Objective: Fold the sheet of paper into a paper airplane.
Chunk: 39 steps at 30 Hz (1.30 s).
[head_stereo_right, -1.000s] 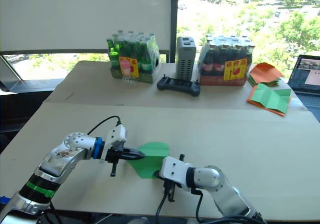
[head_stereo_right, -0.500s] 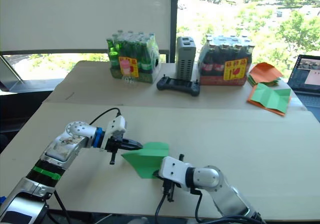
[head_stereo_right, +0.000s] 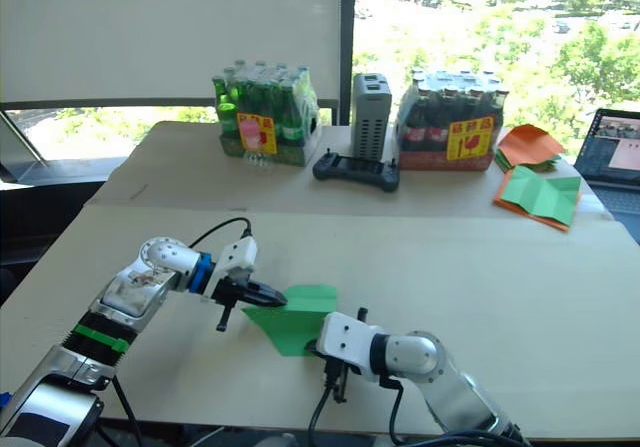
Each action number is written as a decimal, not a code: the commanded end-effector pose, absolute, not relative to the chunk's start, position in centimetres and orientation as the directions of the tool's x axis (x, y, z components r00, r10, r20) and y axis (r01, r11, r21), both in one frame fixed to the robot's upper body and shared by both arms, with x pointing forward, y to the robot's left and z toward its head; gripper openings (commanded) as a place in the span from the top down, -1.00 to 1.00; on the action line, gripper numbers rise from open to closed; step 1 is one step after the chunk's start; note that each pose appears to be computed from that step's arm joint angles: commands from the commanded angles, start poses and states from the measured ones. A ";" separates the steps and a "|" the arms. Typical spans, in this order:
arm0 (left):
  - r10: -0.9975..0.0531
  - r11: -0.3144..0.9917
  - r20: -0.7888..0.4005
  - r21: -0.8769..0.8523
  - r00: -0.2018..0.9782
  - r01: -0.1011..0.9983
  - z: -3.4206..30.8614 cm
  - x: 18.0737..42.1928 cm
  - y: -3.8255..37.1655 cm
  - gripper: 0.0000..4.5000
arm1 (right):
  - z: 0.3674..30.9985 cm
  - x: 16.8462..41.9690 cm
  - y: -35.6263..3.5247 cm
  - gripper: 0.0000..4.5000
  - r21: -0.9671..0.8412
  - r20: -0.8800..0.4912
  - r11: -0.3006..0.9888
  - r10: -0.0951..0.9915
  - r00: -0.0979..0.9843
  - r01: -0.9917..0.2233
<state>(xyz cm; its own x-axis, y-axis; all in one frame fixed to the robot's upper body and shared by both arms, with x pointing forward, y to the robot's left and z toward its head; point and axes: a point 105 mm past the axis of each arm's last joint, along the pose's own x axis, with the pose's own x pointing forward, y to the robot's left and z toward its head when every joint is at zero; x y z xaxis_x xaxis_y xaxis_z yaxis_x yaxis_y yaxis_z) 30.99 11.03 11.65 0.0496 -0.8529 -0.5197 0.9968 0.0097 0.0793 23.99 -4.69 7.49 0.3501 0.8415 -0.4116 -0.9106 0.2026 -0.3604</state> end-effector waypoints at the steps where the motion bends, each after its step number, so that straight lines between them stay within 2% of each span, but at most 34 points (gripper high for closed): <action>1: -0.854 -0.021 -0.519 0.118 0.043 0.993 12.4 30.6 10.8 0.99 | 7.6 24.0 -4.8 1.00 -0.371 -0.417 0.208 0.833 0.363 -0.905; 10: -0.848 -0.046 -0.529 0.102 0.015 0.994 11.9 29.7 10.5 0.99 | 7.6 24.0 -4.8 1.00 -0.372 -0.418 0.211 0.831 0.366 -0.904; 16: -0.853 -0.034 -0.521 0.112 0.030 0.993 12.3 30.2 10.5 0.99 | 7.6 24.0 -4.8 1.00 -0.368 -0.419 0.213 0.831 0.366 -0.905; 21: -0.840 -0.075 -0.543 0.094 -0.012 0.993 11.7 29.2 10.6 0.99 | 7.6 24.1 -4.8 1.00 -0.369 -0.418 0.217 0.830 0.370 -0.904; 39: -0.856 -0.032 -0.517 0.090 0.019 0.995 11.3 27.5 10.1 0.99 | 8.9 24.0 -5.5 1.00 -0.332 -0.401 0.281 0.822 0.404 -0.901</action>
